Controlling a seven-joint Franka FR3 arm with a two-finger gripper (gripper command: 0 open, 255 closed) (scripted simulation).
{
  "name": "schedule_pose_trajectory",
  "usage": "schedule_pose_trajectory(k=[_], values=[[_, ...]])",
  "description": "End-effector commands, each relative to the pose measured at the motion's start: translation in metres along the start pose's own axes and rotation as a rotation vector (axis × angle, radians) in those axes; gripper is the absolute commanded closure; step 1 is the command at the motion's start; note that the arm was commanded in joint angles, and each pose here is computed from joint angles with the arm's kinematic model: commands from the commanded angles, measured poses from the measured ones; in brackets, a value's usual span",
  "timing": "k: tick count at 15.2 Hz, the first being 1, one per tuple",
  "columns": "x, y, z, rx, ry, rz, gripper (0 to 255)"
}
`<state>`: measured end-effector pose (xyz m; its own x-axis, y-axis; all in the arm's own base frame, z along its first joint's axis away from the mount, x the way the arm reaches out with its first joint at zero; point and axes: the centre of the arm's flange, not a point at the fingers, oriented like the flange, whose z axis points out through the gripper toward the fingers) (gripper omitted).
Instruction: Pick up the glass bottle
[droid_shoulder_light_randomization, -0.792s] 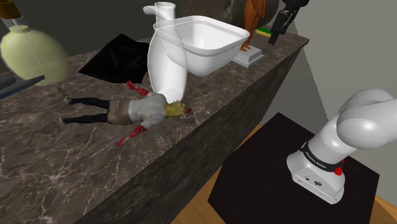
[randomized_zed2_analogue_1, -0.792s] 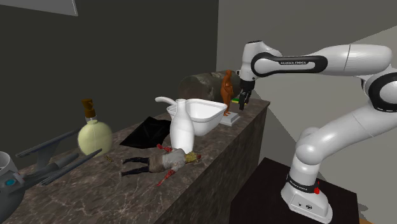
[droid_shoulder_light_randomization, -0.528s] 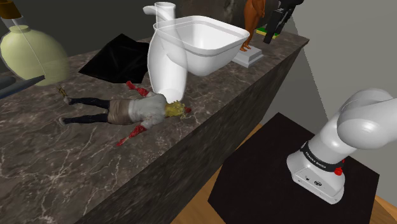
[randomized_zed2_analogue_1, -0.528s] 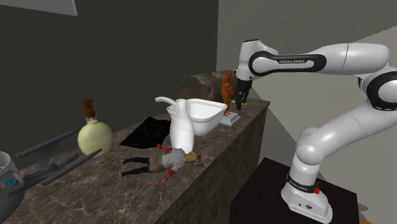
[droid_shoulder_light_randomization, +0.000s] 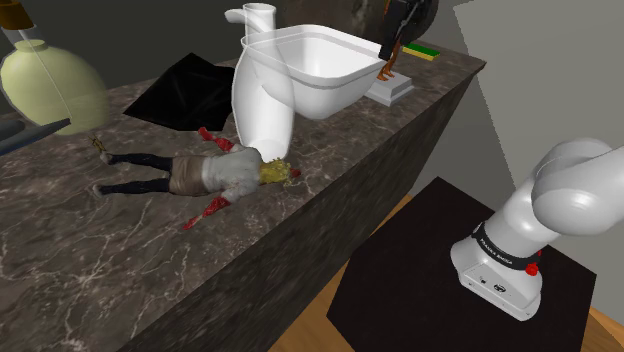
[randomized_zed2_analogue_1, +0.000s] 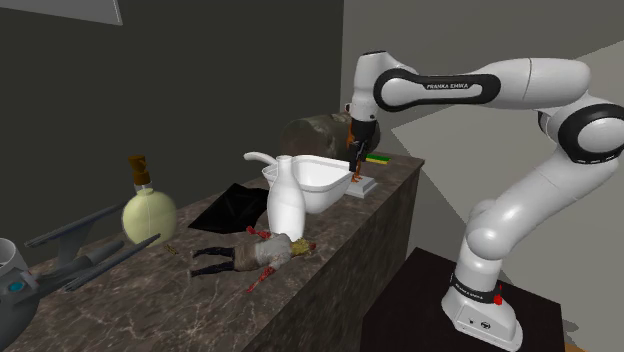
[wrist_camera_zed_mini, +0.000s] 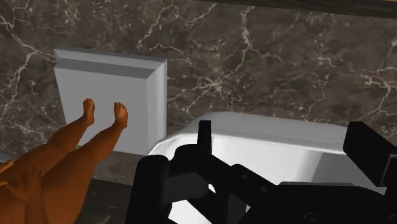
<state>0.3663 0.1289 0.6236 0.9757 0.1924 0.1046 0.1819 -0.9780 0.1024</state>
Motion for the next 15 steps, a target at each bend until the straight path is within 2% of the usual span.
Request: schedule_pose_trajectory(k=[1, 15], values=[[0.008, -0.022, -0.009, 0.010, 0.004, -0.003, 0], [0.081, -0.169, -0.069, 0.076, 0.038, -0.034, 0]])
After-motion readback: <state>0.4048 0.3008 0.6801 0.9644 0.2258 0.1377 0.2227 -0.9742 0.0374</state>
